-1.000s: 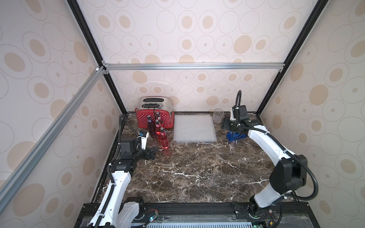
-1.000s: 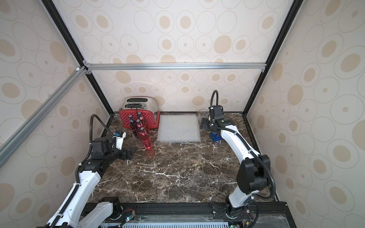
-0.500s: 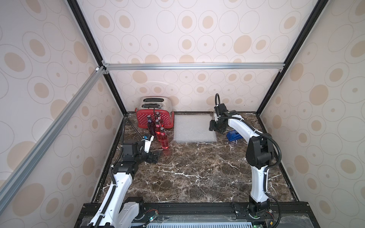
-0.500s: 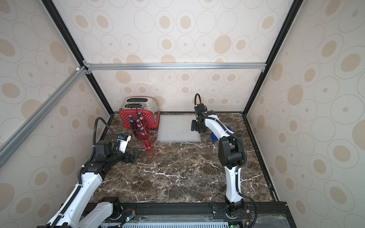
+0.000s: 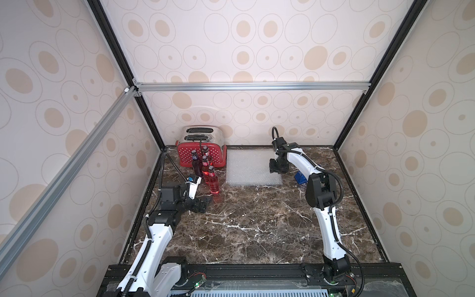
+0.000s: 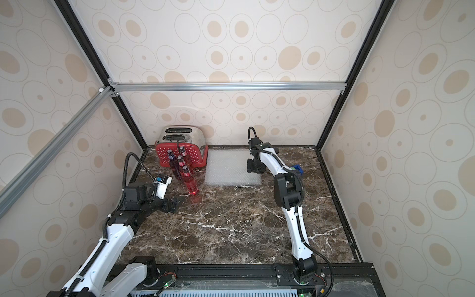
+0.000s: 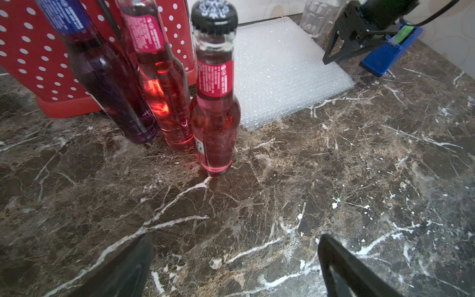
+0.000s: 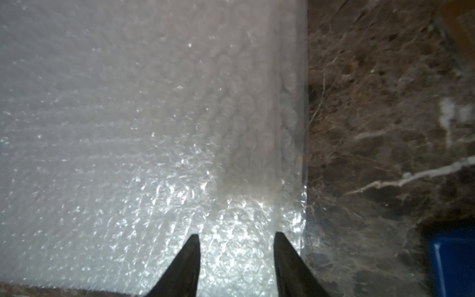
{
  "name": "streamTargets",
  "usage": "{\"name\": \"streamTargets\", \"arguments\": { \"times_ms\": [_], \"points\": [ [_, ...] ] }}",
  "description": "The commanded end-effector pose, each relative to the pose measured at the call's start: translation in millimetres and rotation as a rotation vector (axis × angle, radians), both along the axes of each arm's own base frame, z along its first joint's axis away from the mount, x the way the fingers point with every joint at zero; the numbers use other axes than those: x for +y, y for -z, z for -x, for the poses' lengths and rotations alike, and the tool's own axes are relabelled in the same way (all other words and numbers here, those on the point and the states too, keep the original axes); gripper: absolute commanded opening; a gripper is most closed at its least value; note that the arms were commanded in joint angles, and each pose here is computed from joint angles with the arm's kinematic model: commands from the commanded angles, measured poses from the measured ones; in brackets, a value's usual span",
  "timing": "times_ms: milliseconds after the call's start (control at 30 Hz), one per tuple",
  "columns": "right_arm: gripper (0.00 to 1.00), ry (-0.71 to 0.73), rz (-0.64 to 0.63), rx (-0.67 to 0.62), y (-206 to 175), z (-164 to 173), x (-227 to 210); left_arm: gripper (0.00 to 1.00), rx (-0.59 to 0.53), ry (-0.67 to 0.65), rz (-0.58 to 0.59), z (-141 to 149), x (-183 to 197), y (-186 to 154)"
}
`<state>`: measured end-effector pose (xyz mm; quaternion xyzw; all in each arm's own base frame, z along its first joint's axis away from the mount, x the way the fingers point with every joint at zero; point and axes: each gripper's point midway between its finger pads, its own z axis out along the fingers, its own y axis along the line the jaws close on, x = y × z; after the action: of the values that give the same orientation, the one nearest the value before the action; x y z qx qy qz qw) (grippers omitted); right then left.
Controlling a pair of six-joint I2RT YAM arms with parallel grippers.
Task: Wrap wine bottles in bubble wrap
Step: Move the bubble wrap to the center of the board.
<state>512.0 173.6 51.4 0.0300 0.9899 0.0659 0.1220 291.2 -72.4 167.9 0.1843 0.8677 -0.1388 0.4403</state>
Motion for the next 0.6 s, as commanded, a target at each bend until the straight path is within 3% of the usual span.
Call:
{"name": "streamTargets", "arguments": {
  "times_ms": [0,367,567],
  "points": [
    [0.49,0.004,0.036,0.035,4,5,-7,0.99,-0.008,0.029,-0.006,-1,-4,-2],
    [0.48,-0.001,0.065,0.06,21,9,-12,0.99,-0.01,0.031,0.003,-1,-6,-1],
    [0.33,-0.008,0.064,0.052,19,11,-13,0.99,-0.016,0.027,0.0,0,-5,-3]
  ]
}}
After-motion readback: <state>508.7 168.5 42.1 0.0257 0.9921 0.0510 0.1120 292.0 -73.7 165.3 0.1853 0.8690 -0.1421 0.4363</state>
